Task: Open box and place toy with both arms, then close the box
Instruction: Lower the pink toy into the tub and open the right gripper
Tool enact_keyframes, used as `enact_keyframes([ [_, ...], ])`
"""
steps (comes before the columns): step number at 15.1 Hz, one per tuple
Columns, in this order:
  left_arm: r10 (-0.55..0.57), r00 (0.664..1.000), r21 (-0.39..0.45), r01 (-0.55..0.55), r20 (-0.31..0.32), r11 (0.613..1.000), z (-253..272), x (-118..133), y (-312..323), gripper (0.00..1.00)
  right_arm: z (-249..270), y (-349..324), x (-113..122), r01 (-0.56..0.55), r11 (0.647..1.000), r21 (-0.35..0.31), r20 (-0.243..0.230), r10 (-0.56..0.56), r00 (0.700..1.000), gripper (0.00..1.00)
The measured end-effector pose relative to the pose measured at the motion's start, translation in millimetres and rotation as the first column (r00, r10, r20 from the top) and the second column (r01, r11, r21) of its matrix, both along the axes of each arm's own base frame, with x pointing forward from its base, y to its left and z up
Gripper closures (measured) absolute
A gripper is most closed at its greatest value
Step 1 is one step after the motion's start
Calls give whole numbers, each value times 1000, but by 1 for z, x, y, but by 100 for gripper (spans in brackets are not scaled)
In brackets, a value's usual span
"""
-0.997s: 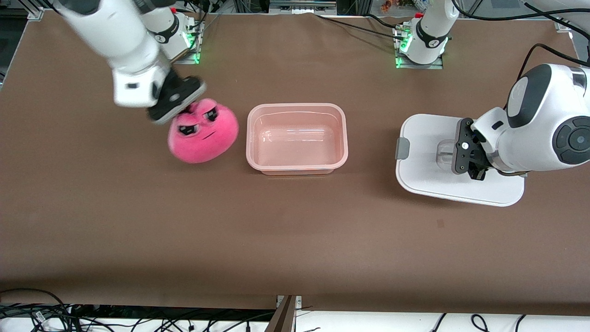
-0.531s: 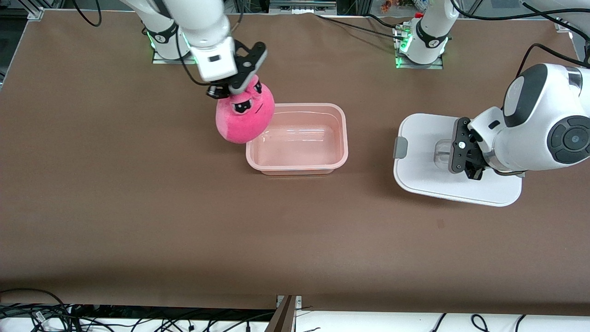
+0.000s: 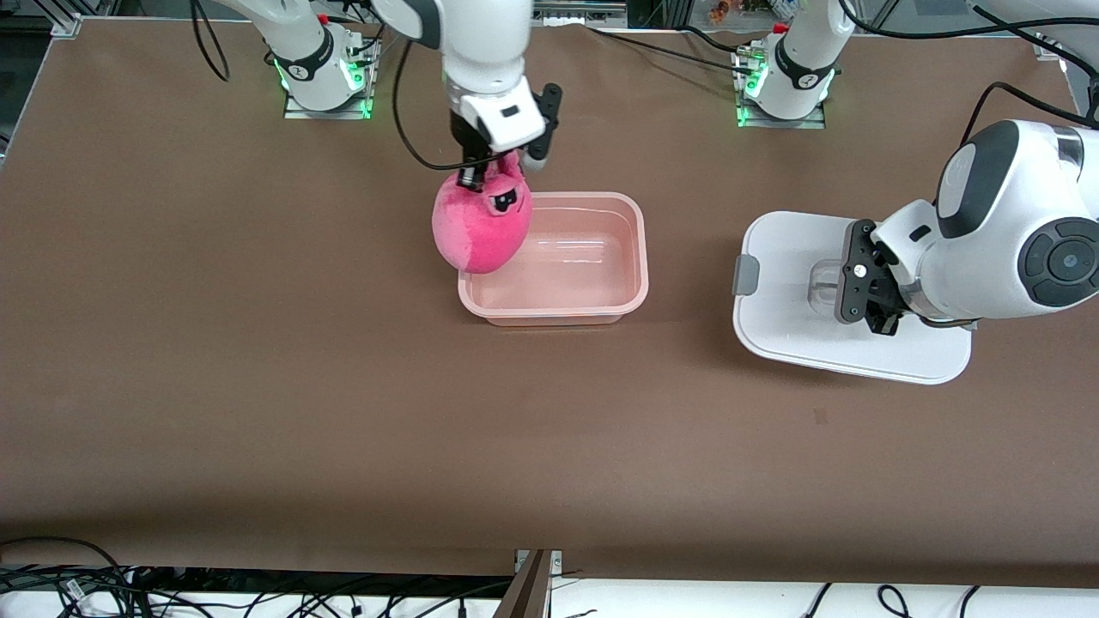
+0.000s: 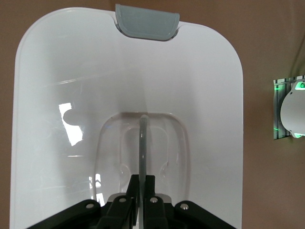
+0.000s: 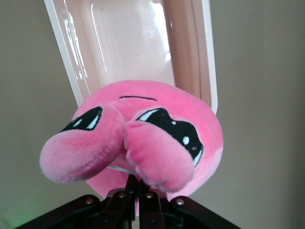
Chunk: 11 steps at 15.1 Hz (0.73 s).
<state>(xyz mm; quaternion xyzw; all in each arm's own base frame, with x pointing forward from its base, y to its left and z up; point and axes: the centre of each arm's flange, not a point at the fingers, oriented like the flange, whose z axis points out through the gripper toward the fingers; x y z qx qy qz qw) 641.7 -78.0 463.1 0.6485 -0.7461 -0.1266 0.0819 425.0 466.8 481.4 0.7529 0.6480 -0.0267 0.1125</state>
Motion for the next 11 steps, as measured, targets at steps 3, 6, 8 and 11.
enact_keyframes([
  [3,8,1000,1,-8,-1,1000,-1,1,5,93,-28,22,-3,-47,998,-43,-15,47,999,96],
  [6,10,1000,1,-10,-4,1000,-2,1,7,93,-42,22,8,-47,997,-64,-12,47,999,96],
  [8,10,1000,1,-10,-5,1000,-3,1,7,93,-43,22,15,-44,997,-69,-6,44,999,96],
  [11,10,1000,1,-10,-6,1000,-3,1,7,93,-49,25,26,-37,997,-62,-10,37,999,96],
])
